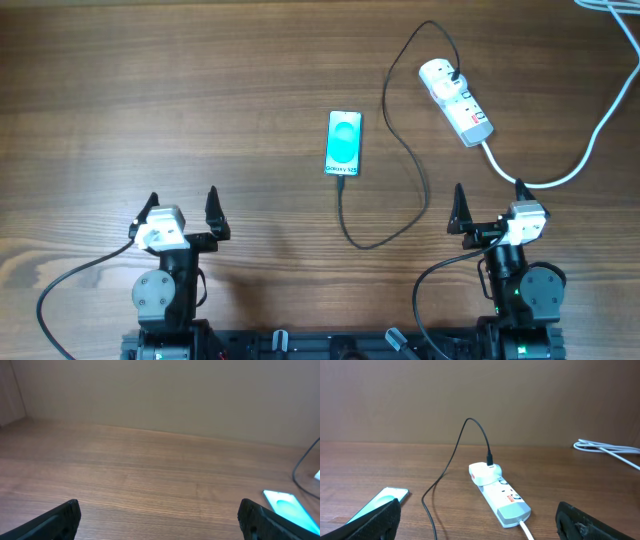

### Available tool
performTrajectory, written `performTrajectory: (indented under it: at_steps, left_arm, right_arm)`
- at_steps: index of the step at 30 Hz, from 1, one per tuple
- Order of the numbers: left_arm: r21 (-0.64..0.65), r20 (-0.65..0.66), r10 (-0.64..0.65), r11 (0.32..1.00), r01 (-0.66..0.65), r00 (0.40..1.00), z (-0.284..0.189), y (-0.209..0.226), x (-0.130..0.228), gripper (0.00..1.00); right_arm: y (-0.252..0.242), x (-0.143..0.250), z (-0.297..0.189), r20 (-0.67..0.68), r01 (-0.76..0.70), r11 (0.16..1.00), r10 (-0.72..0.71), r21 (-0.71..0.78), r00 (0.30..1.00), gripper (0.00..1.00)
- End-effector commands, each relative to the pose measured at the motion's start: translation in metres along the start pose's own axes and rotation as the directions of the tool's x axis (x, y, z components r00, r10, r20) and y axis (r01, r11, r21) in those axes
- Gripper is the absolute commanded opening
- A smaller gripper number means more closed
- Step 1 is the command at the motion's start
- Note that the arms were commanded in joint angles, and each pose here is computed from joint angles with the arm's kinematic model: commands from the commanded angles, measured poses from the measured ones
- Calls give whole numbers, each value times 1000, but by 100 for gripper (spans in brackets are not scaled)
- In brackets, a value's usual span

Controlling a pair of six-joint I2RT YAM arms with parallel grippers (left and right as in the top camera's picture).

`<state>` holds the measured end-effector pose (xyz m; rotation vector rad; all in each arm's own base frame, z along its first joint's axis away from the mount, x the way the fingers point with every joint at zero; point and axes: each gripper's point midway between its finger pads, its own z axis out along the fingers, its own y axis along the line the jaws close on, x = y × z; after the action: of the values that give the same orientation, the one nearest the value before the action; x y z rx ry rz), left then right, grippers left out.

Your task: Plug charger to phone and switch on socket

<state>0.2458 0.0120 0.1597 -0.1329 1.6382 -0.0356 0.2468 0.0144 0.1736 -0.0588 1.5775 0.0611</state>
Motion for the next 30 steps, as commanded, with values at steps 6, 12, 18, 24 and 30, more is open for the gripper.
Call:
performTrajectory:
  at_steps: [6,12,18,24,30]
  left_arm:
    - [17,-3,62,998,-62,998,0,-2,3,100]
    - [30,-3,88,996,-88,996,0,-4,4,100]
    - [29,-3,83,996,-82,997,0,-4,3,100]
    - [29,0,79,996,-79,997,0,-4,3,100]
    - [29,0,79,996,-79,997,0,-4,3,100]
  right_arm:
    - [-1,-2,-1,9,9,1000,-9,9,1000,100]
    - [-1,-2,-1,9,9,1000,-9,9,1000,100]
    - [-1,-2,-1,9,9,1000,-9,9,1000,100]
    - [-1,-2,-1,9,9,1000,-9,9,1000,100]
    - [-1,-2,-1,9,9,1000,-9,9,1000,100]
